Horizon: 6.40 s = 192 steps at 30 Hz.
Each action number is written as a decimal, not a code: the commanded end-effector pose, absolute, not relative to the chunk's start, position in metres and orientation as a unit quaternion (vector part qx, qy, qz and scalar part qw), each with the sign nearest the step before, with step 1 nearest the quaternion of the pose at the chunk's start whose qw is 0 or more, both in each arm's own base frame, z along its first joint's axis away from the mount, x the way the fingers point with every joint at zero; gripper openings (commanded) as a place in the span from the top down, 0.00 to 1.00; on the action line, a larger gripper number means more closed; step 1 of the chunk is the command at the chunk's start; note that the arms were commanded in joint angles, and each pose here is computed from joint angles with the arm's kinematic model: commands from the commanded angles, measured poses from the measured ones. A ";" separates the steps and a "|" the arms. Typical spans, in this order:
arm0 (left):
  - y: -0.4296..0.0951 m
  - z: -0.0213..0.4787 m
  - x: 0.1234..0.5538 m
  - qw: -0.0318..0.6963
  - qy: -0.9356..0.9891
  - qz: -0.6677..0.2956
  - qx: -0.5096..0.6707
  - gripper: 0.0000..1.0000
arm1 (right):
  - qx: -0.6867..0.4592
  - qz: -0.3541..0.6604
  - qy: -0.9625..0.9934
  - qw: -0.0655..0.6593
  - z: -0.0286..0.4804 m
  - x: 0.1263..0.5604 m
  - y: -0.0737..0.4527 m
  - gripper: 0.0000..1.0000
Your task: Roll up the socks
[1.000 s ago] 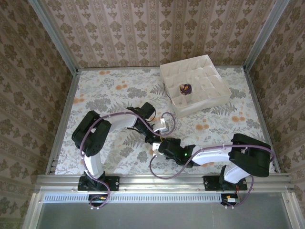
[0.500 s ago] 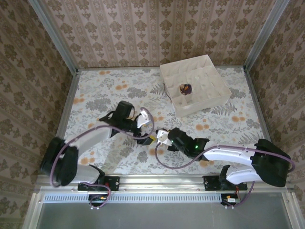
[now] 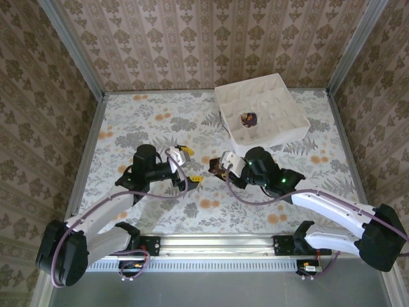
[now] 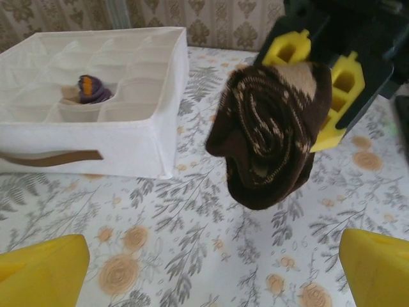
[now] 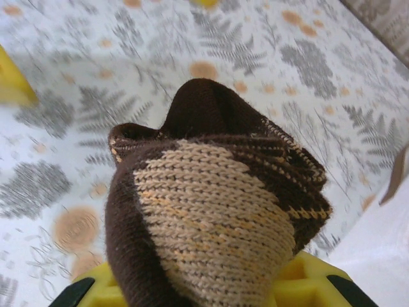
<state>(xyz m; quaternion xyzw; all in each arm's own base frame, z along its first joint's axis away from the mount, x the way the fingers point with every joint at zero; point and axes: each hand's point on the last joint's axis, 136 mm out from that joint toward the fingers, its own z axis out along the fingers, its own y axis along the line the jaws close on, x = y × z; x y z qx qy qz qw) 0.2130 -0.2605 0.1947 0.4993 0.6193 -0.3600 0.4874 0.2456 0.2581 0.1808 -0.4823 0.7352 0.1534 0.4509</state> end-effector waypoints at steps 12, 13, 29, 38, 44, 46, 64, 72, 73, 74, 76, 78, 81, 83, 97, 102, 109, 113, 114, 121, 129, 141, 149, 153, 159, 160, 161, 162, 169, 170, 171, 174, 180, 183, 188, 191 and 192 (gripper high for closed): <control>-0.305 0.241 0.189 0.475 0.520 -0.475 0.528 0.03 | -0.493 0.294 0.687 0.446 0.228 0.222 0.286 1.00; -0.307 0.242 0.189 0.468 0.518 -0.484 0.527 0.05 | -0.494 0.293 0.686 0.447 0.227 0.223 0.286 1.00; -0.322 0.258 0.193 0.400 0.520 -0.557 0.509 0.21 | -0.507 0.260 0.680 0.461 0.220 0.233 0.286 1.00; -0.324 0.265 0.194 0.393 0.512 -0.577 0.500 0.15 | -0.505 0.246 0.684 0.464 0.213 0.238 0.281 1.00; -0.323 0.266 0.193 0.385 0.513 -0.586 0.495 0.13 | -0.500 0.241 0.688 0.468 0.212 0.242 0.275 1.00; -0.323 0.268 0.193 0.385 0.512 -0.589 0.494 0.12 | -0.499 0.240 0.690 0.466 0.210 0.242 0.274 1.00; -0.331 0.235 0.208 0.342 0.585 -0.560 0.477 0.15 | -0.490 0.246 0.677 0.491 0.228 0.243 0.274 1.00; -0.341 0.233 0.211 0.326 0.591 -0.579 0.458 0.17 | -0.468 0.244 0.670 0.522 0.238 0.251 0.273 1.00; -0.343 0.233 0.211 0.322 0.590 -0.584 0.455 0.20 | -0.465 0.244 0.670 0.525 0.239 0.252 0.274 1.00; -0.346 0.233 0.213 0.317 0.590 -0.590 0.451 0.25 | -0.463 0.244 0.669 0.528 0.240 0.253 0.274 1.00; -0.349 0.234 0.214 0.309 0.583 -0.606 0.444 0.38 | -0.460 0.247 0.667 0.532 0.241 0.254 0.275 1.00; -0.352 0.237 0.218 0.302 0.576 -0.622 0.436 0.57 | -0.459 0.247 0.666 0.533 0.242 0.254 0.275 1.00; -0.353 0.241 0.224 0.299 0.564 -0.643 0.422 0.89 | -0.456 0.242 0.667 0.537 0.242 0.255 0.274 1.00; -0.350 0.245 0.229 0.305 0.555 -0.653 0.416 1.00 | -0.455 0.237 0.667 0.541 0.242 0.256 0.272 1.00; -0.325 0.213 0.275 0.360 0.673 -0.490 0.421 1.00 | -0.421 0.201 0.710 0.528 0.259 0.264 0.237 0.39; -0.312 0.191 0.302 0.350 0.740 -0.366 0.443 1.00 | -0.312 0.146 0.791 0.506 0.257 0.313 0.191 0.39; -0.328 0.185 0.335 0.353 0.753 -0.249 0.496 1.00 | -0.152 0.095 0.898 0.402 0.214 0.394 0.142 0.43; -0.340 0.179 0.349 0.351 0.752 -0.206 0.520 1.00 | -0.135 0.093 0.919 0.357 0.183 0.428 0.143 0.47; -0.341 0.177 0.351 0.349 0.752 -0.205 0.520 1.00 | -0.133 0.095 0.923 0.348 0.175 0.434 0.145 0.48; -0.334 0.165 0.351 0.342 0.758 -0.185 0.524 1.00 | -0.129 0.143 0.945 0.264 0.122 0.452 0.169 0.50; -0.289 0.167 0.347 0.355 0.782 -0.141 0.493 1.00 | -0.160 0.224 0.936 0.220 0.107 0.392 0.252 0.57; -0.259 0.227 0.345 0.412 0.769 -0.108 0.477 1.00 | -0.170 0.234 0.914 0.285 0.194 0.398 0.264 0.52; -0.305 0.256 0.343 0.435 0.726 -0.112 0.521 1.00 | -0.074 0.132 0.941 0.302 0.202 0.400 0.142 0.47; -0.354 0.253 0.341 0.420 0.700 -0.146 0.559 1.00 | -0.012 0.045 0.958 0.284 0.179 0.394 0.070 0.42; -0.423 0.231 0.333 0.380 0.670 -0.187 0.609 1.00 | 0.075 0.019 0.966 0.246 0.147 0.378 0.003 0.37; -0.432 0.226 0.333 0.374 0.668 -0.190 0.615 1.00 | 0.079 0.021 0.967 0.242 0.142 0.377 0.000 0.37; -0.438 0.222 0.335 0.370 0.668 -0.190 0.617 1.00 | 0.083 0.020 0.967 0.239 0.138 0.375 -0.004 0.37; -0.443 0.216 0.337 0.365 0.670 -0.190 0.618 1.00 | 0.083 0.018 0.968 0.236 0.134 0.374 -0.005 0.37; -0.454 0.198 0.362 0.349 0.687 -0.169 0.615 1.00 | 0.085 0.022 0.974 0.209 0.107 0.374 -0.009 0.38; -0.454 0.197 0.364 0.348 0.690 -0.166 0.613 1.00 | 0.084 0.024 0.975 0.204 0.103 0.375 -0.008 0.39; -0.453 0.196 0.366 0.348 0.692 -0.164 0.611 1.00 | 0.084 0.027 0.976 0.198 0.099 0.375 -0.007 0.40; -0.449 0.192 0.373 0.347 0.700 -0.160 0.604 1.00 | 0.083 0.036 0.978 0.187 0.089 0.375 -0.004 0.44; -0.445 0.184 0.380 0.345 0.710 -0.156 0.594 1.00 | 0.080 0.040 0.980 0.177 0.081 0.375 -0.002 0.47; -0.444 0.177 0.384 0.339 0.717 -0.152 0.590 1.00 | 0.078 0.041 0.980 0.176 0.080 0.374 -0.002 0.50; -0.438 0.170 0.393 0.338 0.728 -0.150 0.577 1.00 | 0.075 0.039 0.982 0.170 0.077 0.373 -0.002 0.63; -0.438 0.164 0.392 0.332 0.730 -0.159 0.576 1.00 | 0.076 0.042 0.982 0.171 0.076 0.374 -0.001 0.69; -0.438 0.162 0.392 0.330 0.730 -0.160 0.577 1.00 | 0.076 0.041 0.981 0.171 0.076 0.374 -0.001 0.70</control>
